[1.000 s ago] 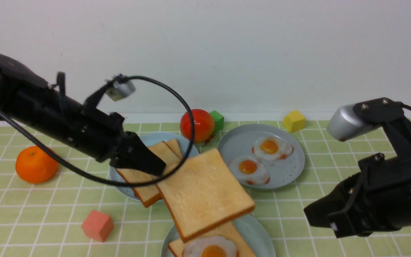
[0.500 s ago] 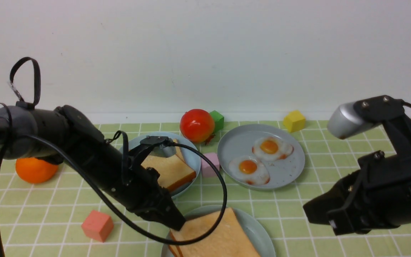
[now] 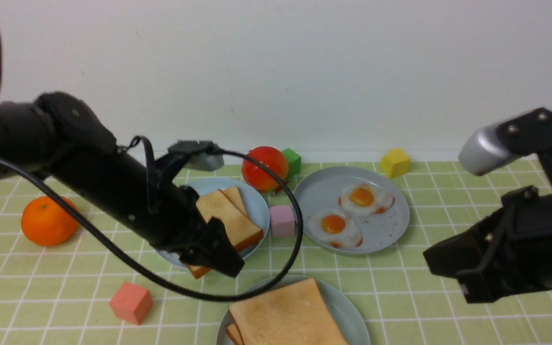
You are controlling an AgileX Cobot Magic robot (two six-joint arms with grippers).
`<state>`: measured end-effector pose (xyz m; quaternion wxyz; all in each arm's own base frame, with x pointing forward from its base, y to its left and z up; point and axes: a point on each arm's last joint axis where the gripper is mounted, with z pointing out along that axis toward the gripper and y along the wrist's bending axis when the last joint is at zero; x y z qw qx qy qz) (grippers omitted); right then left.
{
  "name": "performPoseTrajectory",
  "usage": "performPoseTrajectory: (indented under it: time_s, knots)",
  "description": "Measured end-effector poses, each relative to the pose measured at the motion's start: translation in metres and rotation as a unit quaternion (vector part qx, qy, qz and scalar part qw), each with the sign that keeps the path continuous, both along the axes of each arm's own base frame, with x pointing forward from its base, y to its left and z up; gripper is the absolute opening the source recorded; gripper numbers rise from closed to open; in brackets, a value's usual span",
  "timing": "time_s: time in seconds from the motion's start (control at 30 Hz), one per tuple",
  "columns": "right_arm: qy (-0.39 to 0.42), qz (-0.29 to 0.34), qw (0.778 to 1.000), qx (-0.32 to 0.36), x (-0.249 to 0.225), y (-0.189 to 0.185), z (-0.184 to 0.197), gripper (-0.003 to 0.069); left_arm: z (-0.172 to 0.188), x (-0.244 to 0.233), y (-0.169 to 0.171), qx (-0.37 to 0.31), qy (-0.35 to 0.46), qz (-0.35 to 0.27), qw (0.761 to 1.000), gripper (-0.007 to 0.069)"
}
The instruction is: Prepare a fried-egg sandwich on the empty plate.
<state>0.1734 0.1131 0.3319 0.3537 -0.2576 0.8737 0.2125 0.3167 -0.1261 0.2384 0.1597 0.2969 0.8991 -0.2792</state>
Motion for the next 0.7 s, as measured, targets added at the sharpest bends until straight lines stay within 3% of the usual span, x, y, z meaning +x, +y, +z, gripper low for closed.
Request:
performPoseTrajectory:
  time_s: [0.13,0.27,0.47,0.7]
  knots:
    - [-0.083,-0.052,0.995,0.024,-0.025,-0.022,0.009,0.0083,0.055,-0.005,0.002,-0.02,-0.022,0.044,0.999,0.0455]
    - [-0.135,-0.089,0.986,0.042,-0.052,-0.043,-0.001,0.0085,0.087,-0.022,0.003,-0.041,-0.021,0.049,0.998,0.0427]
    - [-0.216,-0.127,0.962,0.105,-0.106,-0.075,-0.024,0.0092,0.129,-0.065,0.011,-0.052,-0.029,0.036,0.998,0.0252]
    - [-0.268,-0.133,0.943,0.147,-0.135,-0.09,-0.049,0.0102,0.152,-0.137,0.029,-0.074,-0.037,0.089,0.993,0.0033]
